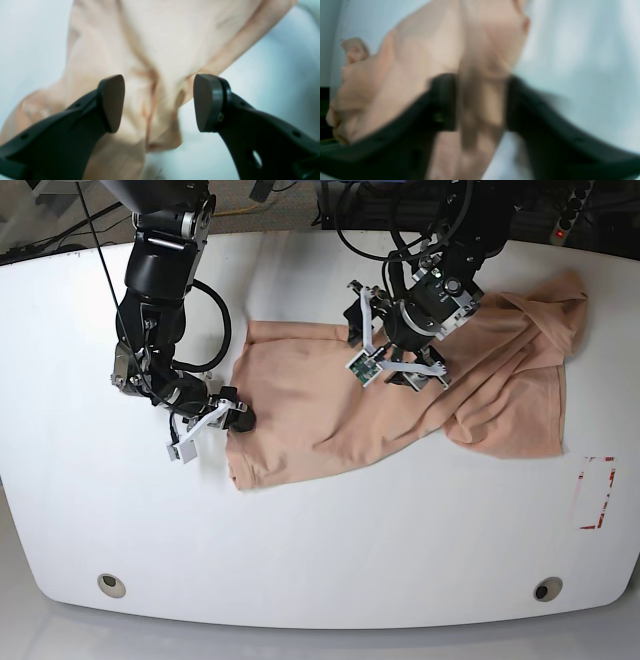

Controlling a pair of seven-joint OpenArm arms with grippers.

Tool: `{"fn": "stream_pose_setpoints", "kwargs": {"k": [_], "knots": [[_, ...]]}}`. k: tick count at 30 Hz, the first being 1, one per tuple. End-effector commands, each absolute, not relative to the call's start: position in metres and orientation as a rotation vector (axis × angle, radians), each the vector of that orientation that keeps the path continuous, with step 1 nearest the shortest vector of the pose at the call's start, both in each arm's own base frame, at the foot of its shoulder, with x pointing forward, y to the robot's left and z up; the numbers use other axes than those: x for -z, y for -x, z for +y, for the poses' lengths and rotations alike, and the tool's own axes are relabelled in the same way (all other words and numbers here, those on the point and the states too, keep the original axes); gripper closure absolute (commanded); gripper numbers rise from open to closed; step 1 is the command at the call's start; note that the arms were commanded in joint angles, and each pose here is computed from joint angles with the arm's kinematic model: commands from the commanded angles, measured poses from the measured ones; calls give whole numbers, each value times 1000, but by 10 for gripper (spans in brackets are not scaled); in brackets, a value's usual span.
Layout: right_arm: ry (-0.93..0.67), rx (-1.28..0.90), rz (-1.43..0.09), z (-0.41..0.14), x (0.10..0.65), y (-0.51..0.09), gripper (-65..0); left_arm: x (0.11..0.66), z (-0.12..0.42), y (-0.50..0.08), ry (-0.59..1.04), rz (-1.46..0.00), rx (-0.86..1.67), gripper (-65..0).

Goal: Fold the T-shirt properly
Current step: 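Grasp the shirt with the right gripper while the left gripper regrasps its end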

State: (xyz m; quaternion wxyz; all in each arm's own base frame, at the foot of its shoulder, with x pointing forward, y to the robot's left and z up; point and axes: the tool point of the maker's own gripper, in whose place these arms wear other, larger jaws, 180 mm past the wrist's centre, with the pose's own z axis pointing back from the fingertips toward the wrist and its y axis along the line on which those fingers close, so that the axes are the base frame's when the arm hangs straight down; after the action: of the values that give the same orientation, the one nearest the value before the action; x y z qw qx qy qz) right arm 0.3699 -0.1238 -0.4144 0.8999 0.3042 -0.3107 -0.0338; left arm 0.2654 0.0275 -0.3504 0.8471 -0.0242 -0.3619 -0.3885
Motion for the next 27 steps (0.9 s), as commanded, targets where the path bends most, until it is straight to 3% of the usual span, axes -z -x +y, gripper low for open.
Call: {"fn": "stream_pose_setpoints", "kwargs": {"k": [1, 3, 11, 27], "knots": [[-633, 60, -694, -127, 399, -383, -67, 339, 38, -274, 35, -800, 814, -403], [-633, 59, -699, -127, 398, -383, 0, 334, 57, -282, 43, -812, 736, -403], [-616, 34, -737, -131, 385, -387, 0, 323, 161, -294, 21, -821, 386, -410], [-598, 12, -764, -132, 376, -385, 0, 311, 301, -253, -84, -772, 117, -410]]}}
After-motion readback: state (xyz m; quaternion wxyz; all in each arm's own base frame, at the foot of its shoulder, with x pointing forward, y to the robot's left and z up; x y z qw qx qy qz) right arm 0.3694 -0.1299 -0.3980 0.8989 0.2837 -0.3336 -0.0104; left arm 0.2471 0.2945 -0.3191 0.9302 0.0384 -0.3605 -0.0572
